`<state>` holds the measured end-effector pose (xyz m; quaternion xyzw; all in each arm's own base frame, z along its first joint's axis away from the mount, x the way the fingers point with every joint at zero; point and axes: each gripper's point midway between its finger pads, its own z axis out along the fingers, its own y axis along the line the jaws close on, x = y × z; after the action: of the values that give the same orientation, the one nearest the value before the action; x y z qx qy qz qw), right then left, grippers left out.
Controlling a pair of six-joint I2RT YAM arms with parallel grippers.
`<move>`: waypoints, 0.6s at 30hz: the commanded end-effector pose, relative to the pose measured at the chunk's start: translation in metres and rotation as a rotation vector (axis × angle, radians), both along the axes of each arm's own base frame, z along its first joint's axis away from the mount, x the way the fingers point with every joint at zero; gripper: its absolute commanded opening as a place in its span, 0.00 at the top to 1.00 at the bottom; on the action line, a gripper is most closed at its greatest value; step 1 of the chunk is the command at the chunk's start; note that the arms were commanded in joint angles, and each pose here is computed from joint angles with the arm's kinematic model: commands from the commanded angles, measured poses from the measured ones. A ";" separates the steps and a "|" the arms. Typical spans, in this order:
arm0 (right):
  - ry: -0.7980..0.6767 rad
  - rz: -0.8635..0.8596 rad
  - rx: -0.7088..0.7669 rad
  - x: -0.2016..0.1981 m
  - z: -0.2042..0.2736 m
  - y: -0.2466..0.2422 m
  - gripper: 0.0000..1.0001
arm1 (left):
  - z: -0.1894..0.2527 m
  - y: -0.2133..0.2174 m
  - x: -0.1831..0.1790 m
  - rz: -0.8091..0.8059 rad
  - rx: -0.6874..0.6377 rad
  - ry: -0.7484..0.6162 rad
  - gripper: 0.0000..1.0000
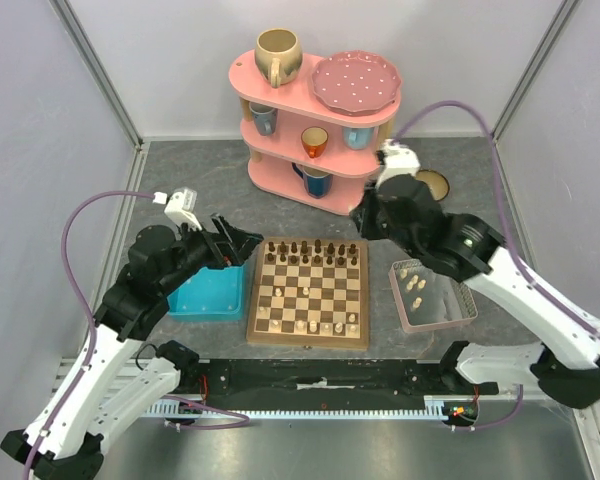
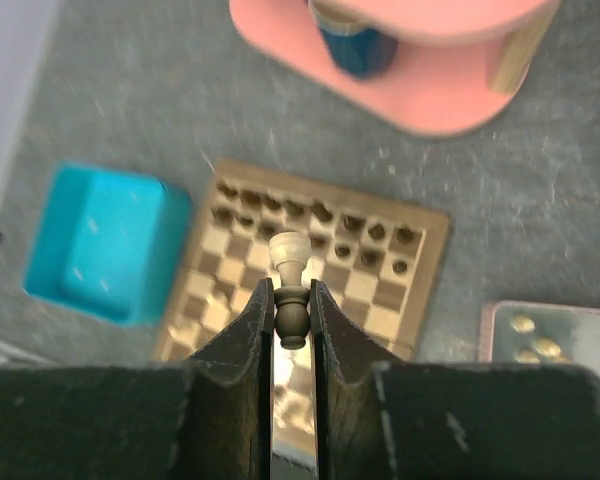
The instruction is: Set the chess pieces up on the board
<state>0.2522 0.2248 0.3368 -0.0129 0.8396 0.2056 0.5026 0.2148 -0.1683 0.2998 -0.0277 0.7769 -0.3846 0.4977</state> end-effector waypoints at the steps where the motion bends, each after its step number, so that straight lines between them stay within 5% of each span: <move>1: 0.307 0.247 -0.308 -0.032 -0.074 0.013 1.00 | -0.037 0.035 0.005 0.041 0.328 0.012 0.09; 8: 0.404 0.473 -0.436 -0.045 -0.100 0.080 1.00 | -0.072 0.073 0.016 0.108 0.392 0.126 0.21; 18: 0.519 0.626 -0.586 -0.082 -0.162 0.146 1.00 | -0.084 0.102 0.028 0.244 0.350 0.118 0.20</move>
<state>0.1846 0.3649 0.1860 -0.3238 0.9180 0.1072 0.2024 0.2432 -0.0693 0.2166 -0.0707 0.8652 -0.1812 0.4621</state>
